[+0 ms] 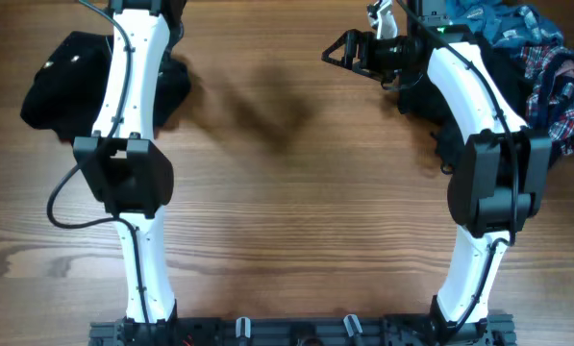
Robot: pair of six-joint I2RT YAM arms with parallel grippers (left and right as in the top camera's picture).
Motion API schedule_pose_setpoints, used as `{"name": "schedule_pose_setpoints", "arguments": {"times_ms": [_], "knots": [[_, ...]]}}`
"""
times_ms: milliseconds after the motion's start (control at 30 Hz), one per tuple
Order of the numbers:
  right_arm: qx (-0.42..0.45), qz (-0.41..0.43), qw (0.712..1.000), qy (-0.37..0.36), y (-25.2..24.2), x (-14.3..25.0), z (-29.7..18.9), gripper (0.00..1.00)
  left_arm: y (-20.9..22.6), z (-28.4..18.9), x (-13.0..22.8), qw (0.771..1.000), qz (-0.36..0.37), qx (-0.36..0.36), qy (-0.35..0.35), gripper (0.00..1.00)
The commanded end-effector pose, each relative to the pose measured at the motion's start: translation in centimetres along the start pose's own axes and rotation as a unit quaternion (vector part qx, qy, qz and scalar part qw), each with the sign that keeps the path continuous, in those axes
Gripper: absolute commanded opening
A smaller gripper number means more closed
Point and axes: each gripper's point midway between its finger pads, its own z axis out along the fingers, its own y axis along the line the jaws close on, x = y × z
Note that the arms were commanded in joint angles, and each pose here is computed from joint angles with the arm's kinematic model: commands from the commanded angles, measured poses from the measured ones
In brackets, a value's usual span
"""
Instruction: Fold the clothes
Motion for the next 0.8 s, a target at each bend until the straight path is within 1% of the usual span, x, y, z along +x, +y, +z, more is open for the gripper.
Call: {"name": "schedule_pose_setpoints", "arguments": {"times_ms": [0,167,233,267,300,333,400,433,467,600,767], "knots": [[-0.011,-0.011,1.0,0.003,0.4,0.2,0.0,1.0,0.3,0.3,0.5,0.998,-0.042,0.031,0.026,0.04],[-0.011,-0.013,1.0,0.003,0.4,0.2,0.0,1.0,0.3,1.0,0.8,0.996,-0.051,0.056,0.051,0.04],[-0.011,-0.018,1.0,0.003,0.4,0.2,0.0,1.0,0.4,1.2,1.0,0.995,-0.053,0.063,0.06,0.06],[-0.011,-0.02,1.0,0.003,0.4,0.2,0.0,1.0,0.5,1.3,1.1,0.994,-0.053,0.065,0.064,0.14],[-0.011,-0.021,1.0,0.003,0.4,0.2,0.0,1.0,0.6,1.5,1.3,0.994,-0.054,0.067,0.072,0.43],[-0.011,-0.023,1.0,0.003,0.4,0.2,0.0,1.0,0.6,1.5,1.4,0.993,-0.054,0.07,0.075,0.62],[-0.011,-0.023,1.0,0.003,0.4,0.2,0.0,1.0,0.6,1.6,1.7,0.992,-0.054,0.076,0.085,0.89],[-0.011,-0.023,1.0,0.003,0.4,0.2,0.0,1.0,0.6,1.6,1.8,0.992,-0.054,0.077,0.087,0.97],[-0.011,-0.023,1.0,0.003,0.4,0.2,0.0,1.0,0.6,1.6,1.8,0.991,-0.053,0.079,0.089,1.0],[-0.011,-0.023,1.0,0.003,0.4,0.1,0.0,1.0,0.1,1.4,1.7,0.99,-0.056,0.091,0.087,1.0],[-0.021,-0.045,0.999,-0.011,1.1,-0.6,0.2,1.0,-0.6,1.0,-0.9,0.99,-0.077,0.116,0.037,1.0]]}}
